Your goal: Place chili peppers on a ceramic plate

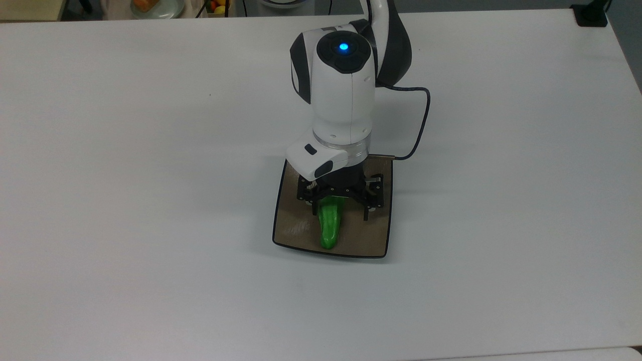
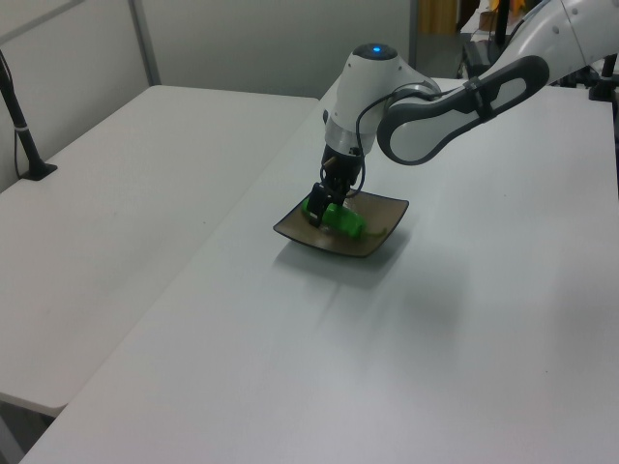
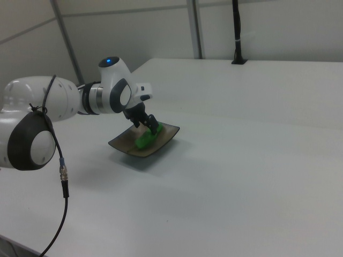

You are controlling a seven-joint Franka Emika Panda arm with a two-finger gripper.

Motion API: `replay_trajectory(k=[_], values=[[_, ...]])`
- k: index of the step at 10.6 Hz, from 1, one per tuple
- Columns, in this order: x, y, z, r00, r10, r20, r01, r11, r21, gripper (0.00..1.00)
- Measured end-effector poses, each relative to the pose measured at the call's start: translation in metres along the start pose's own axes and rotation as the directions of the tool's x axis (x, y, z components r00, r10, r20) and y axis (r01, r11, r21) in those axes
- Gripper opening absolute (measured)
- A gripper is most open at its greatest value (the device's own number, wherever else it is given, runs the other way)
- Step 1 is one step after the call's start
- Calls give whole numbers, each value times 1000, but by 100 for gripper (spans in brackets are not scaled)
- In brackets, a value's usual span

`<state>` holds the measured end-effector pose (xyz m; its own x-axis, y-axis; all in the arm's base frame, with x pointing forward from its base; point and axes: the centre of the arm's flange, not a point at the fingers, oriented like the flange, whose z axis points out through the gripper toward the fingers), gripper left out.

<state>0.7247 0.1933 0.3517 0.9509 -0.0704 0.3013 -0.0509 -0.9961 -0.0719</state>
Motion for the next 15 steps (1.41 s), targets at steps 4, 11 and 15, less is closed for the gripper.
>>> replay_trajectory(k=[4,11,15], values=[[5,2,-65,999,4,51,-2,999,-37,100],[-52,15,-293,968,43,249,-21,996,-91,100],[-80,39,-324,961,4,277,7,999,-37,100]])
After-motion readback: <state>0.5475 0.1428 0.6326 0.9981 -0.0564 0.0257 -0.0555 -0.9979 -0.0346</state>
